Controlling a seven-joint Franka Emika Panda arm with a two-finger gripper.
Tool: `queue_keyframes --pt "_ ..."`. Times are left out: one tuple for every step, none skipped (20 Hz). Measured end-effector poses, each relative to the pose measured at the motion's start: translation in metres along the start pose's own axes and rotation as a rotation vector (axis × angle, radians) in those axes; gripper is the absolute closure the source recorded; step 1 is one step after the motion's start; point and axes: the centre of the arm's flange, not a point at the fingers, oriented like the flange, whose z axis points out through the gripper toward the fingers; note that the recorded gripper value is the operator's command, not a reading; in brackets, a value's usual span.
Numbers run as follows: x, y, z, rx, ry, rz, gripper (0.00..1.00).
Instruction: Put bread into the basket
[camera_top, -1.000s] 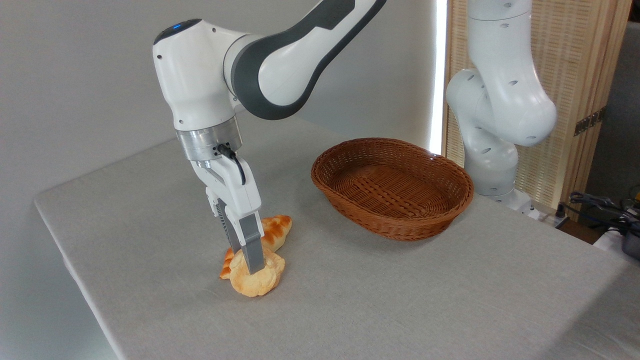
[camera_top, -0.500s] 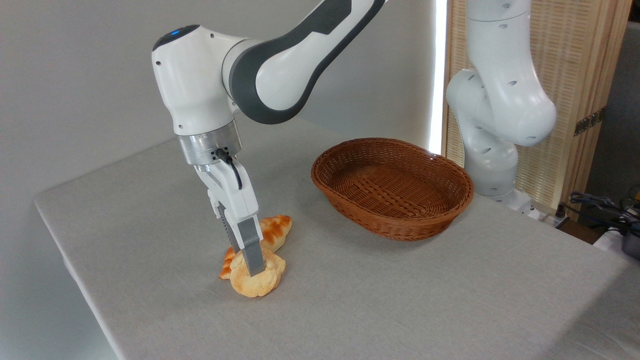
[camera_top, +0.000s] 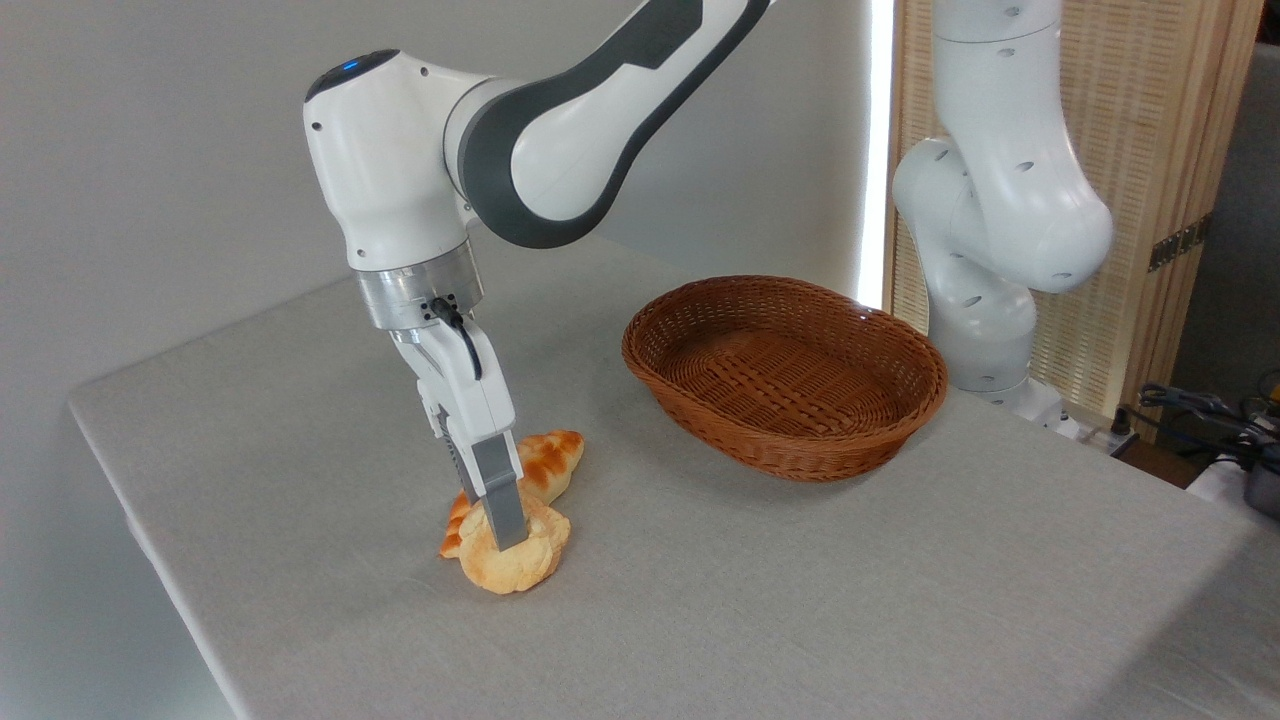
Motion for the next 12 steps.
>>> queue_keyframes --pt "0.0 0.0 0.0 0.0 0.0 0.0 0.66" --pt "0.0 0.0 0.0 0.0 0.0 0.0 0.66" --pt "0.0 0.0 0.0 0.0 0.0 0.0 0.66" --pt "0.0 0.0 0.0 0.0 0.0 0.0 0.66" --pt "0.0 0.0 0.0001 0.0 0.0 0.0 0.66" --pt "0.0001 0.0 0.0001 0.0 0.0 0.0 0.66" --pt "0.0001 0.0001 0.0002 0.0 0.0 0.0 0.66" --pt "0.0001 0.0001 0.0002 0.0 0.0 0.0 0.66" --pt "0.0001 0.0001 0.0002 0.0 0.0 0.0 0.66" --pt "0.0001 0.0001 0.0002 0.0 0.0 0.0 0.65" --pt "0.0001 0.0001 0.0002 0.0 0.0 0.0 0.65" --pt "0.0001 0.0 -0.0002 0.0 0.0 0.0 0.65"
